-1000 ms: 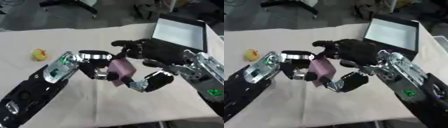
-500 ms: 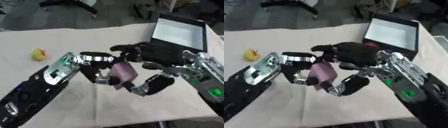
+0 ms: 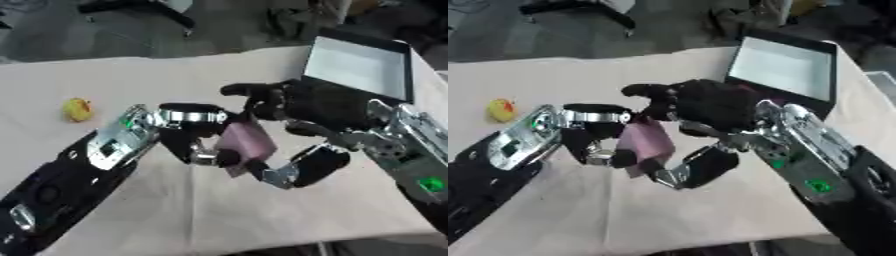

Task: Pick up the objects with one hand, pass them to the other hand, and then place them into the box on the other side of the table.

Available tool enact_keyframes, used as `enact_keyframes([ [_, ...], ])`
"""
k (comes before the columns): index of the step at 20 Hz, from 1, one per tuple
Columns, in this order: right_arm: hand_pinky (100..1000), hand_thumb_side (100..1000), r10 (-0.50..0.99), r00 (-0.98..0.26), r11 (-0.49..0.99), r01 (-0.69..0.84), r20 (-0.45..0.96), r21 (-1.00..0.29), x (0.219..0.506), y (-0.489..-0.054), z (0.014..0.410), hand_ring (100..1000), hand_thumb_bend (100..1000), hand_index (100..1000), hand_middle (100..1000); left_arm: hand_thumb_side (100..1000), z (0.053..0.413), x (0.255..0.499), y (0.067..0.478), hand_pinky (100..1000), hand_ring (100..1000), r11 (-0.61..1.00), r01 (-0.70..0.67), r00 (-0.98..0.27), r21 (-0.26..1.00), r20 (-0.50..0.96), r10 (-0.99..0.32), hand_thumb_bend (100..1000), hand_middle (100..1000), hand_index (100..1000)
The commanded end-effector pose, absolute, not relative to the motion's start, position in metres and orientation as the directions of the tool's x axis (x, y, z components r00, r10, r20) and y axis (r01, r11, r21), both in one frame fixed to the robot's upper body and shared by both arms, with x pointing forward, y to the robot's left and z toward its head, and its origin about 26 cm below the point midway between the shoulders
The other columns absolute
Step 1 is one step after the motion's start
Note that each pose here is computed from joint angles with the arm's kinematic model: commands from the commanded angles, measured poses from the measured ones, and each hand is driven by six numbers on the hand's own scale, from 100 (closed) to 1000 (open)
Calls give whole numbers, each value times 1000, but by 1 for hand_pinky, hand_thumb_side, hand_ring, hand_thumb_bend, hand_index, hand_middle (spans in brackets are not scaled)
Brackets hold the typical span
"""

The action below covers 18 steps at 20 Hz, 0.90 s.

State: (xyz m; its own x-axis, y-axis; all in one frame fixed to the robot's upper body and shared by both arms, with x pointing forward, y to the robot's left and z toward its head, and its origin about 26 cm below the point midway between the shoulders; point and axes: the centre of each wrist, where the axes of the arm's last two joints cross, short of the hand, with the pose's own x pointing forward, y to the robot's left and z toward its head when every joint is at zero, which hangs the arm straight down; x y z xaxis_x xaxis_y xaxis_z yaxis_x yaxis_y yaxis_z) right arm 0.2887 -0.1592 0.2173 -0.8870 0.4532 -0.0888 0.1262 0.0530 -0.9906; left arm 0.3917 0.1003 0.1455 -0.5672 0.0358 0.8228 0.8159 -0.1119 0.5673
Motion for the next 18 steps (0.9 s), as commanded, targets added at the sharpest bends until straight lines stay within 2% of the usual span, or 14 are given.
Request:
enact_keyframes([
  [1,572,625,495,-858,75,200,-137,-977,294,-168,224,743,100,271,1000,715,165,384,89,648,559,-172,748,-625,642,767,144,100,508,690],
  [2,565,621,497,-856,86,210,-141,-974,294,-168,223,740,100,267,1000,726,165,384,89,649,561,-171,747,-625,642,767,147,100,511,694],
  [5,555,618,500,-853,113,235,-149,-966,293,-168,221,735,100,258,1000,833,165,384,90,661,580,-168,746,-626,644,765,155,100,533,725],
  [9,554,619,501,-852,121,239,-149,-963,292,-168,217,735,100,258,1000,909,165,384,91,670,594,-159,748,-620,644,764,177,100,550,745],
  [18,536,623,503,-855,121,213,-126,-969,291,-167,213,736,100,255,1000,986,181,373,84,683,615,-172,771,-570,613,785,245,100,575,772],
])
